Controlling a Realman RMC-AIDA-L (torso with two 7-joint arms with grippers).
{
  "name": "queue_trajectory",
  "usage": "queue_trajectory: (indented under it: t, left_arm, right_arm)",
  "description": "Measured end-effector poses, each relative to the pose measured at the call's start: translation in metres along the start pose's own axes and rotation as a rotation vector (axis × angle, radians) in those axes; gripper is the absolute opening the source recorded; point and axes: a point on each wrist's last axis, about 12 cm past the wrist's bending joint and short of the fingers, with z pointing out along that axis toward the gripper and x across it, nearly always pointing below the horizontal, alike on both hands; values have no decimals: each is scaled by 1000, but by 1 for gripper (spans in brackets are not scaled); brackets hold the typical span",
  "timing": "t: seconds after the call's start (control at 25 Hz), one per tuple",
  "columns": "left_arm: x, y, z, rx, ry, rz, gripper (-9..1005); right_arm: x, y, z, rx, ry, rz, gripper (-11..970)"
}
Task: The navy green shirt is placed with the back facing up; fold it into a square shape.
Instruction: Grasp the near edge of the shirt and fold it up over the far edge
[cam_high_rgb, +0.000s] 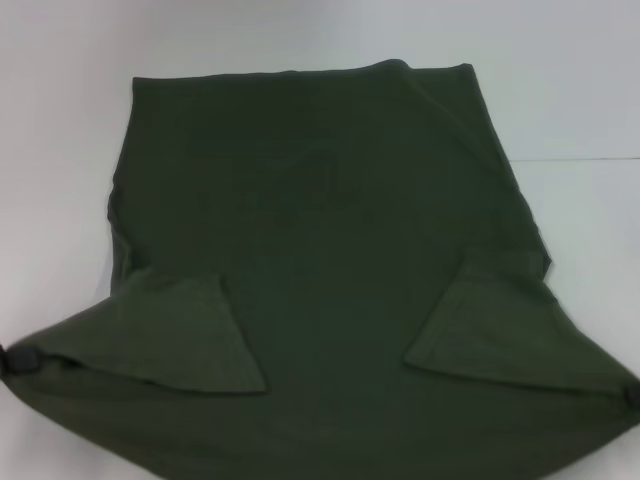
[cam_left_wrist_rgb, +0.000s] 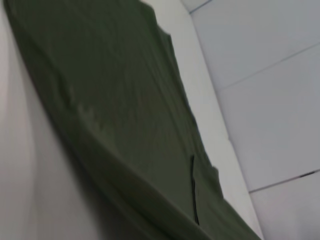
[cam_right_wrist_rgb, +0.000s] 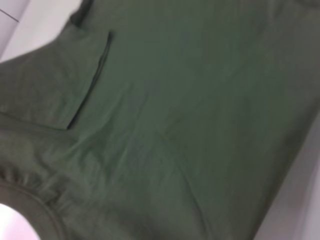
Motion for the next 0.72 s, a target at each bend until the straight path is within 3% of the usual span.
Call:
queue_trajectory:
  t: [0.28,0.52,0.56,0.72]
  left_arm:
    - [-26,-7,8,96,-177,19,20]
    - [-70,-12,44,122,-334,54,21]
    - [-82,-14,59,115,-361,75,20]
    - [-93,-16,74,105,-388,93,20]
  right_arm:
    - [-21,-2,-21,1,-221,-14,70]
    - [-58,0,-32,24,-421,-27,77]
    - [-70,0,-30,37,-480,-25,78]
    - [-89,1,-22,55,-556,-15,83]
